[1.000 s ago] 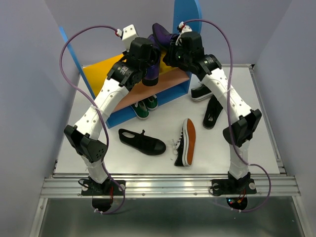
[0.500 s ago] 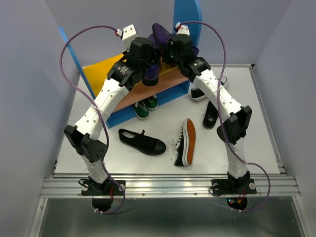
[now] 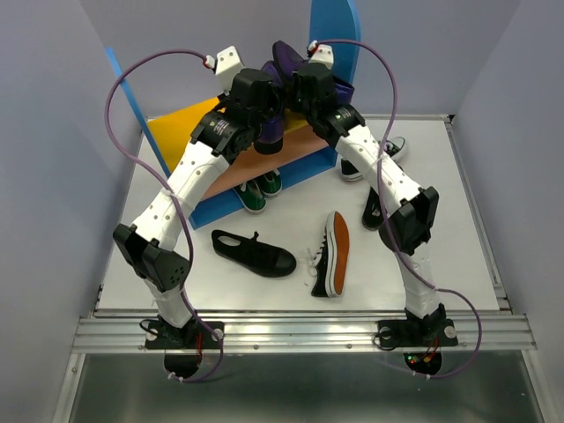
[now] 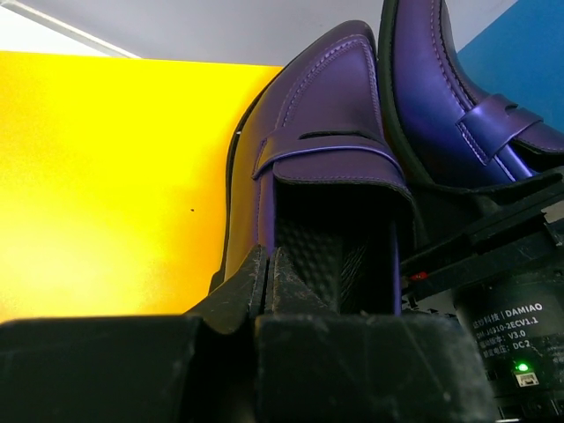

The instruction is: Place and organize the shoes onto the shoe shelf

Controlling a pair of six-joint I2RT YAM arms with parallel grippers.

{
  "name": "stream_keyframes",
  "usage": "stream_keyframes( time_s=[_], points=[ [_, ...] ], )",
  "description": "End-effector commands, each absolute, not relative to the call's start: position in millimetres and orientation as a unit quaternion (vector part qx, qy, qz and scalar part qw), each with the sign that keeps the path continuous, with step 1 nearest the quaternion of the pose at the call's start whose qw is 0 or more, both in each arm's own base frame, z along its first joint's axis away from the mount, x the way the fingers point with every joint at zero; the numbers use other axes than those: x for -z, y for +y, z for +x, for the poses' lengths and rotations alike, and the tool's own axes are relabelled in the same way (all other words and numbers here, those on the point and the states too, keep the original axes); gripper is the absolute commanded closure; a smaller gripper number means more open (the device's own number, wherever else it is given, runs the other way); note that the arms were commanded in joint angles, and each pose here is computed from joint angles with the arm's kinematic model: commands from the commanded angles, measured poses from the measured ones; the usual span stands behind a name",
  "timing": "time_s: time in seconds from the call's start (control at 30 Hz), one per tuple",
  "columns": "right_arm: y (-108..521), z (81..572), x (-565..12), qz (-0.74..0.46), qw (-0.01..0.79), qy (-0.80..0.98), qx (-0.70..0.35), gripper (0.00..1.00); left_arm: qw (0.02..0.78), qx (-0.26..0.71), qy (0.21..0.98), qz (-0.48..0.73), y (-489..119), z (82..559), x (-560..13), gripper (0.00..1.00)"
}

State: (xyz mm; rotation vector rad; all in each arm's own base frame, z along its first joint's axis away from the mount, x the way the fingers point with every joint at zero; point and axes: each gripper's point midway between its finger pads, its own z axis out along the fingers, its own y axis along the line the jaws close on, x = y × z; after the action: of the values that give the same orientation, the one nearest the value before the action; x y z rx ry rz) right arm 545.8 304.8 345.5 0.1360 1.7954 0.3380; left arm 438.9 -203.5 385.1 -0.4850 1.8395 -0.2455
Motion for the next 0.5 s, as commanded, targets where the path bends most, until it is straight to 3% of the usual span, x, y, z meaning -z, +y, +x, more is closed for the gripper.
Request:
stream_keyframes(
  time_s=[0.0, 0.3, 0.47],
  points=[
    [324, 553, -367, 0.032, 0.625, 0.753, -0.201, 0.67, 0.607, 0.171, 0.743, -0.223, -210, 430, -432, 1.00],
    [397, 517, -378, -0.129, 0.581, 0.716, -0.364, 0.66, 0.596, 0.176, 0.754, -0.210, -220, 431, -424, 1.00],
    [403, 512, -381, -0.142, 0.577, 0.707, -0.383, 0.65, 0.597, 0.178, 0.754, -0.206, -221, 430, -425, 1.00]
  ],
)
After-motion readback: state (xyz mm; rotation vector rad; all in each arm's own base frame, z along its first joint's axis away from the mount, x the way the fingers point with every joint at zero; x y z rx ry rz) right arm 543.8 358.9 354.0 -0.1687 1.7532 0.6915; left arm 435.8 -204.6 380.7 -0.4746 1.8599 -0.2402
